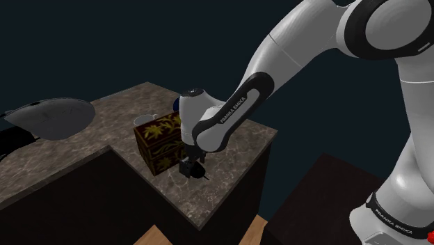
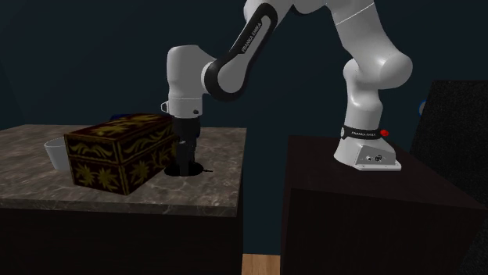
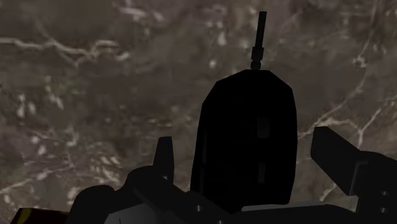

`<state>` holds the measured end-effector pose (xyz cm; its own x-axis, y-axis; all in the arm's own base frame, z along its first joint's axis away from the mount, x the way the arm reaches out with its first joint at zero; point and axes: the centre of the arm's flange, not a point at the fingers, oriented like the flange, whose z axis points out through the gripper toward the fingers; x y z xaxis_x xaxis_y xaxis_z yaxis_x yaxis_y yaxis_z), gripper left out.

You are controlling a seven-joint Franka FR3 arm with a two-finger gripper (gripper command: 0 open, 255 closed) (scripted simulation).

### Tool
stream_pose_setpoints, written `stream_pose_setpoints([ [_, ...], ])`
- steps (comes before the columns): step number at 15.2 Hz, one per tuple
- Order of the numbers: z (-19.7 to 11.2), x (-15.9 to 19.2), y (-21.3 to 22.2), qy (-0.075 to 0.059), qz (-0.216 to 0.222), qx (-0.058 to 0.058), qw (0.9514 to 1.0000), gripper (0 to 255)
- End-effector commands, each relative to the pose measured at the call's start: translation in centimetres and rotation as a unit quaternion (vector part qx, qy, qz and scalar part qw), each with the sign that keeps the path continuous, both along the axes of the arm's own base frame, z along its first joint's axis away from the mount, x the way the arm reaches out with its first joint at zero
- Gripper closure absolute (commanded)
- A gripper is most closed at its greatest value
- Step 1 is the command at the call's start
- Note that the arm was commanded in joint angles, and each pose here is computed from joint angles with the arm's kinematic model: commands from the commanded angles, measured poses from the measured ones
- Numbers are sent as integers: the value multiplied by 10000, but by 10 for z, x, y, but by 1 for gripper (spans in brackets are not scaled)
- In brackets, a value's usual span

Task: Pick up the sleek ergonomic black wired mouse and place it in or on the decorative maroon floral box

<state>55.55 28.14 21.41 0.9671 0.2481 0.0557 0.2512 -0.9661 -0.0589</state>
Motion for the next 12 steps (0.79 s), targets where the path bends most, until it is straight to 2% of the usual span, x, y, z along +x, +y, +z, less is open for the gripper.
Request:
stream_pose_setpoints([
  [1,0,0,0,0,0,0,10000,0],
  [2,0,0,0,0,0,0,10000,255],
  [12,5,0,0,0,0,0,10000,255],
])
